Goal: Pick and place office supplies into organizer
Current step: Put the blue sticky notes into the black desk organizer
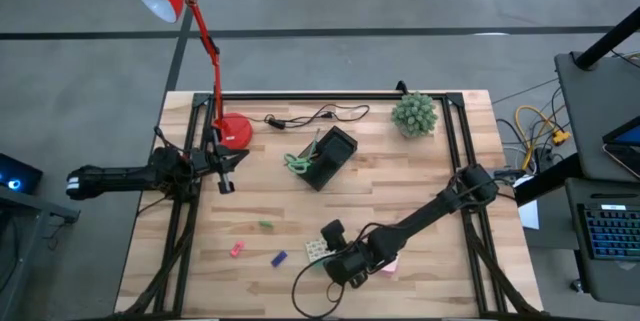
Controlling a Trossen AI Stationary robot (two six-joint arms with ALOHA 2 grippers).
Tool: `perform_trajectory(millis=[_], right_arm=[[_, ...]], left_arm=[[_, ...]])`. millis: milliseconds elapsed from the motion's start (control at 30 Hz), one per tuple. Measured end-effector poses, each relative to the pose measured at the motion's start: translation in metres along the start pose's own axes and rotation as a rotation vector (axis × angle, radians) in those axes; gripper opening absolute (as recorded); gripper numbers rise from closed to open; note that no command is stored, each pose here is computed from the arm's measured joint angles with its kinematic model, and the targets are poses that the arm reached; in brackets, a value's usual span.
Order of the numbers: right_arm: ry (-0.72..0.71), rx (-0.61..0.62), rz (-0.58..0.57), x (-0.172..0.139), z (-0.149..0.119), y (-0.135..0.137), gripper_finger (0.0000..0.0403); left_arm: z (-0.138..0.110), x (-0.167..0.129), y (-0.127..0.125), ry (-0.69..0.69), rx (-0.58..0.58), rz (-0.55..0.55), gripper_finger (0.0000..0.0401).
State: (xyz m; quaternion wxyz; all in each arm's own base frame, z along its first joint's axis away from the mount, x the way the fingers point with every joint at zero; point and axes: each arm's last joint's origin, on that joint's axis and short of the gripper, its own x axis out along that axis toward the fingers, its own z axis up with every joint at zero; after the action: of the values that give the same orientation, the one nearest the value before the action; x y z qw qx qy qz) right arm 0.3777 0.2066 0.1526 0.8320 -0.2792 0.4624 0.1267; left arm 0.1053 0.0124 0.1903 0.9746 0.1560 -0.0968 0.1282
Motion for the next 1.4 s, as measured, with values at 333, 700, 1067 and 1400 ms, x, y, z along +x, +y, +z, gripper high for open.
perform_trajectory(millis=[333,700,1067,1400], right_arm=[[-0.011,-0.018,0.000,0.014,0.000,0.006,0.0162],[0.021,-0.026,-0.074,0.021,-0.004,0.006,0.0149],[0.024,0.012,-0.082,0.021,-0.004,-0.001,0.0131],[0.028,0.085,-0.089,0.024,-0.006,-0.008,0.0086]], left_arm=[[0.000,0.000,0.000,0.003,0.001,0.000,0.0000],[0.000,0.000,0.000,0.003,0.001,-0.001,0.0000],[0.000,0.000,0.000,0.003,0.001,-0.001,0.0000],[0.000,0.000,0.000,0.003,0.001,-0.001,0.0000]])
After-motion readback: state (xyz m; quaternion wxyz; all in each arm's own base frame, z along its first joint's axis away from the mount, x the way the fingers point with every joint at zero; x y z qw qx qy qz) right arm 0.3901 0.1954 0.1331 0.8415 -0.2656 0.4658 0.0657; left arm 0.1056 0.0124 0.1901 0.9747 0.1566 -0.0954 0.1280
